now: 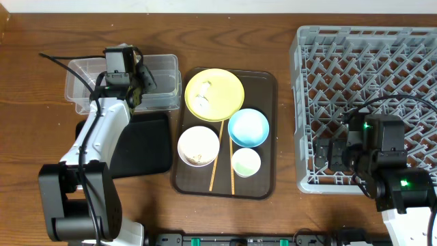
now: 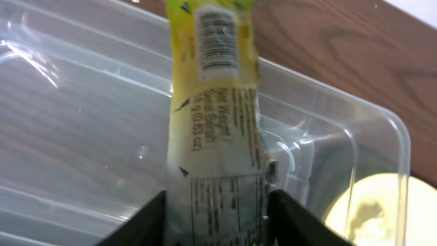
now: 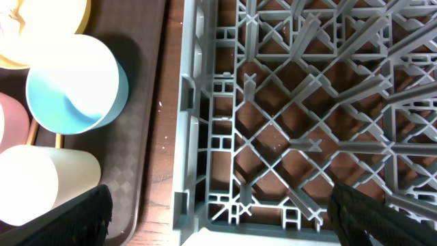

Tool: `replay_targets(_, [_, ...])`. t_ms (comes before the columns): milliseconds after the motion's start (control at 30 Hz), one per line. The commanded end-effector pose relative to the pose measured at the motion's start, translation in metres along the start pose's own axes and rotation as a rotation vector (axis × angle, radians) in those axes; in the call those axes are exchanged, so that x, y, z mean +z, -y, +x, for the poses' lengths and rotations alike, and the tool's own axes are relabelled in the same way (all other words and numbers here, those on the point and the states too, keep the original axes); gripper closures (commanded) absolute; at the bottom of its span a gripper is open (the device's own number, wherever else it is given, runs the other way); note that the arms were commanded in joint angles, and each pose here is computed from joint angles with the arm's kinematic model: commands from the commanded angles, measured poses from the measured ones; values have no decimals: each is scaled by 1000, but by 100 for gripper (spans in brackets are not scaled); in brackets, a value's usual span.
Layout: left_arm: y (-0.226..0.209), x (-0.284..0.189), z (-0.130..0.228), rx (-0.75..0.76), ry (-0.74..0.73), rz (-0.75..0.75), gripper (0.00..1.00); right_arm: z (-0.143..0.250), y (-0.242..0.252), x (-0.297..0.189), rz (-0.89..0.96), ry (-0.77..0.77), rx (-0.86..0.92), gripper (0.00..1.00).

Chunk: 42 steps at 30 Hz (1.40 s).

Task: Sort waste into correct bins and load items into the dishwasher rack
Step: 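Carry the wrapper left and drop it into the clear bin, then reach the left gripper back to the plate and grasp the tissue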

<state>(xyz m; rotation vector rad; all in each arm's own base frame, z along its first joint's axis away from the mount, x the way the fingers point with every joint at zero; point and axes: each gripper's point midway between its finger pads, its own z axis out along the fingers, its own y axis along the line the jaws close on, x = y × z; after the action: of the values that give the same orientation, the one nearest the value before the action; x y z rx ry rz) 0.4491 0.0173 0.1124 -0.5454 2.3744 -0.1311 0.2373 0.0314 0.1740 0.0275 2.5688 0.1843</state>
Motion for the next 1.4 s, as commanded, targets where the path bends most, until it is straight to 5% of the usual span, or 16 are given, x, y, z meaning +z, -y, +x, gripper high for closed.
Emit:
replay_targets(0, [1, -6, -12, -31, 34, 4, 45, -5, -6, -5, -17, 17, -6, 1])
replay_targets(133, [5, -16, -20, -31, 60, 19, 36, -5, -6, -5, -17, 17, -6, 1])
replay_targets(467, [51, -51, -23, 43, 87, 188, 35, -5, -6, -5, -17, 17, -6, 1])
replay_targets(733, [121, -62, 40, 353, -35, 348, 35, -5, -6, -5, -17, 17, -5, 1])
replay_targets(900, [134, -54, 77, 499, -83, 322, 32, -5, -6, -5, -17, 17, -6, 1])
replay_targets(1367, [113, 11, 137, 551, -267, 203, 30, -5, -6, -5, -17, 16, -5, 1])
